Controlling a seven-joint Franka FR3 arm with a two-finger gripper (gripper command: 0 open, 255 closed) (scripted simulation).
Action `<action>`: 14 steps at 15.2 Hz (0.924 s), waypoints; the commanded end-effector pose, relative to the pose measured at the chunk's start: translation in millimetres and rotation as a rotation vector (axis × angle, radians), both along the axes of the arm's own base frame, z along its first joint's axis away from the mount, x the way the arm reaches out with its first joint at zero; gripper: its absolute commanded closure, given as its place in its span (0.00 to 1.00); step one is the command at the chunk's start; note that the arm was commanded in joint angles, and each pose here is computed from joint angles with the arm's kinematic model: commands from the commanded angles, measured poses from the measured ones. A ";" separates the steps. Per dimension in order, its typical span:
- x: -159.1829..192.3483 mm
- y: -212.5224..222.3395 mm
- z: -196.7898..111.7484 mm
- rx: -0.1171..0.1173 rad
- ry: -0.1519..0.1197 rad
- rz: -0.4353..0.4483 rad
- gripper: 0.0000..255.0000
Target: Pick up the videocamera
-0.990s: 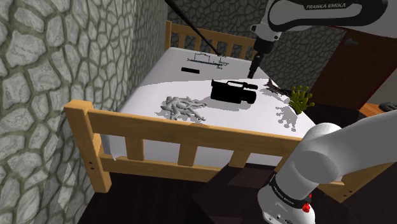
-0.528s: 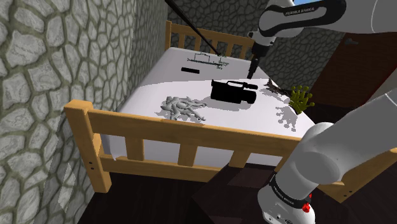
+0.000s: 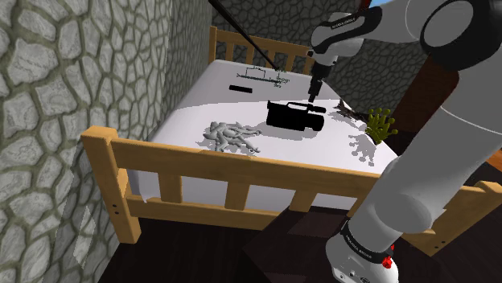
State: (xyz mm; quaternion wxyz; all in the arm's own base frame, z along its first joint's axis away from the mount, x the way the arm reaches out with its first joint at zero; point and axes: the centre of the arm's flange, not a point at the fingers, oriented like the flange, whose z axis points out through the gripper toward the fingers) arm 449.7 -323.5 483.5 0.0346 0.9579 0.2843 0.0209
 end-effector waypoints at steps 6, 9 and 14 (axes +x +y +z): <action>58.3 -66.0 -39.0 0.017 0.018 0.119 0.00; 84.8 -92.0 -56.9 0.024 0.026 0.168 0.00; 108.1 -112.8 -82.9 0.031 0.033 0.210 0.00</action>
